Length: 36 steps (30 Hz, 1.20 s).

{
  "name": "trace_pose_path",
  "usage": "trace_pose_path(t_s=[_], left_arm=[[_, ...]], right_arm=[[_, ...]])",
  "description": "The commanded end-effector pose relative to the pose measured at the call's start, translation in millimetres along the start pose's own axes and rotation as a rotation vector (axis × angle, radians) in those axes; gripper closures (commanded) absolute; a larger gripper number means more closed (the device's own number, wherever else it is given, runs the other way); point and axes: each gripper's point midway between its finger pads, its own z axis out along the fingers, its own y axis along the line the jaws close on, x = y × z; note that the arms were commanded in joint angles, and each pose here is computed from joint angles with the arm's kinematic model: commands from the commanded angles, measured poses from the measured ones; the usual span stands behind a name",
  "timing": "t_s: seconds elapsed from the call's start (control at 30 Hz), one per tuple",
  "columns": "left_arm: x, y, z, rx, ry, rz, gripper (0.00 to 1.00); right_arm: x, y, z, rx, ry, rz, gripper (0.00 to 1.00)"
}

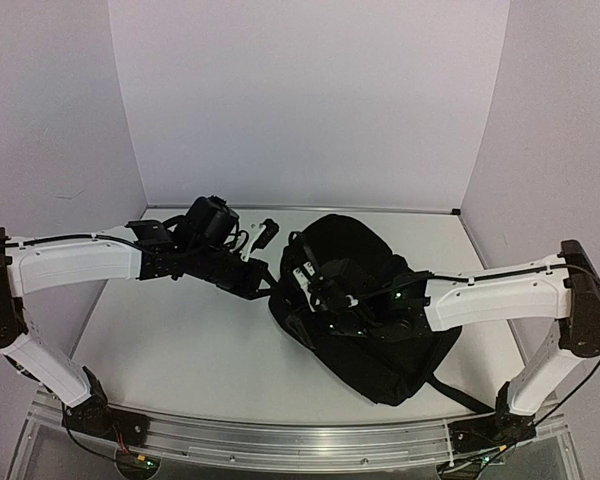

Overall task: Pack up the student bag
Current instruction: Zip the student bag at the center of the board.

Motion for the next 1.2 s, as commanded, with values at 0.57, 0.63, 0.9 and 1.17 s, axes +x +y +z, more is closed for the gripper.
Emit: trace_pose_path(t_s=[0.57,0.63,0.9,1.17], left_arm=[[-61,24,-32,-0.104,-0.206,0.011,1.0],[-64,27,-34,-0.111,-0.211,0.023,1.0],[-73,46,-42,-0.171,-0.211,0.066,1.0],[-77,65,-50,-0.224,-0.217,0.084,1.0]], right_arm=[[-3,38,-10,-0.165,-0.047,-0.005,1.0],[1,47,-13,-0.199,-0.037,-0.006,1.0],[14,86,-35,-0.352,0.0,0.008,1.0],[29,110,-56,-0.469,0.046,0.023,1.0]])
